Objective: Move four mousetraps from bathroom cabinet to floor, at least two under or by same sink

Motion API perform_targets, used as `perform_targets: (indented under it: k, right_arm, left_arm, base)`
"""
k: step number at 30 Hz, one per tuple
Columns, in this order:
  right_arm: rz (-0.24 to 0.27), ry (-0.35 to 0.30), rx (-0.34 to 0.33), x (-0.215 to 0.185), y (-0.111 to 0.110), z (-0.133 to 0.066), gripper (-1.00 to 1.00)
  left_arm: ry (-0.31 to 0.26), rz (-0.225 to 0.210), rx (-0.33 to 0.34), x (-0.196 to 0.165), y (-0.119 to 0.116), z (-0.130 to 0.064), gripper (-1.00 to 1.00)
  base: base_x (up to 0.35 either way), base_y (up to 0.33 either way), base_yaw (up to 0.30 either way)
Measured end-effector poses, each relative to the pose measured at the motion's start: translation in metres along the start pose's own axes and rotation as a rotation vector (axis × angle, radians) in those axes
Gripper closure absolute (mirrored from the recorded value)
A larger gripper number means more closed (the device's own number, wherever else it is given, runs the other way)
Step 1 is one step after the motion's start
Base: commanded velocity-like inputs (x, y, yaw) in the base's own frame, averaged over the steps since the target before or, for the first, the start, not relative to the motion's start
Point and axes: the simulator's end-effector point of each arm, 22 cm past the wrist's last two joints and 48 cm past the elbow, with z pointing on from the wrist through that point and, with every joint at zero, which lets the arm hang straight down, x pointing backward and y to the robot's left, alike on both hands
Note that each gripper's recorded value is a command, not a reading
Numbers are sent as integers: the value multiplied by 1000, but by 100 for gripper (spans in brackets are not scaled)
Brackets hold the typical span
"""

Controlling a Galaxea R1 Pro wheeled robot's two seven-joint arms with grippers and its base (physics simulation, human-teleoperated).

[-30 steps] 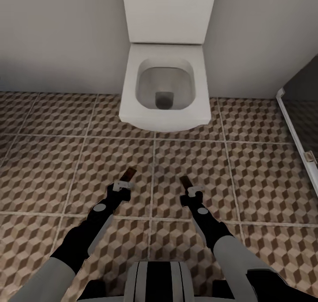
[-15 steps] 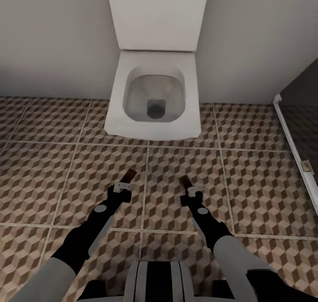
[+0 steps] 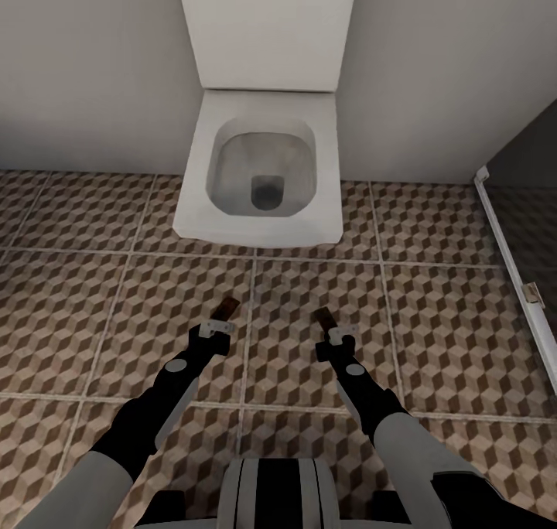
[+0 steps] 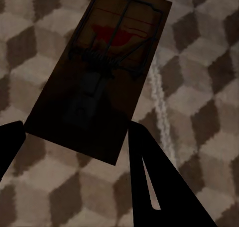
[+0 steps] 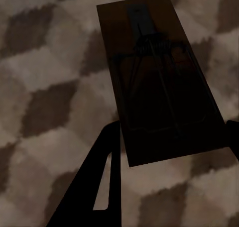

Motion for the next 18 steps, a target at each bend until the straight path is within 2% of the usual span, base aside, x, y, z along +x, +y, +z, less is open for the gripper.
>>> perform_targets:
  k: [9,18]
  right_arm:
    - [0,4,-1,3,1,-1,100]
    - [0,4,-1,3,1,-1,100]
  left_arm:
    - [-1,0,0,0,0,0,100]
    - [0,1,1,0,0,0,100]
  base:
    - [138,119,0]
    - [34,15,0]
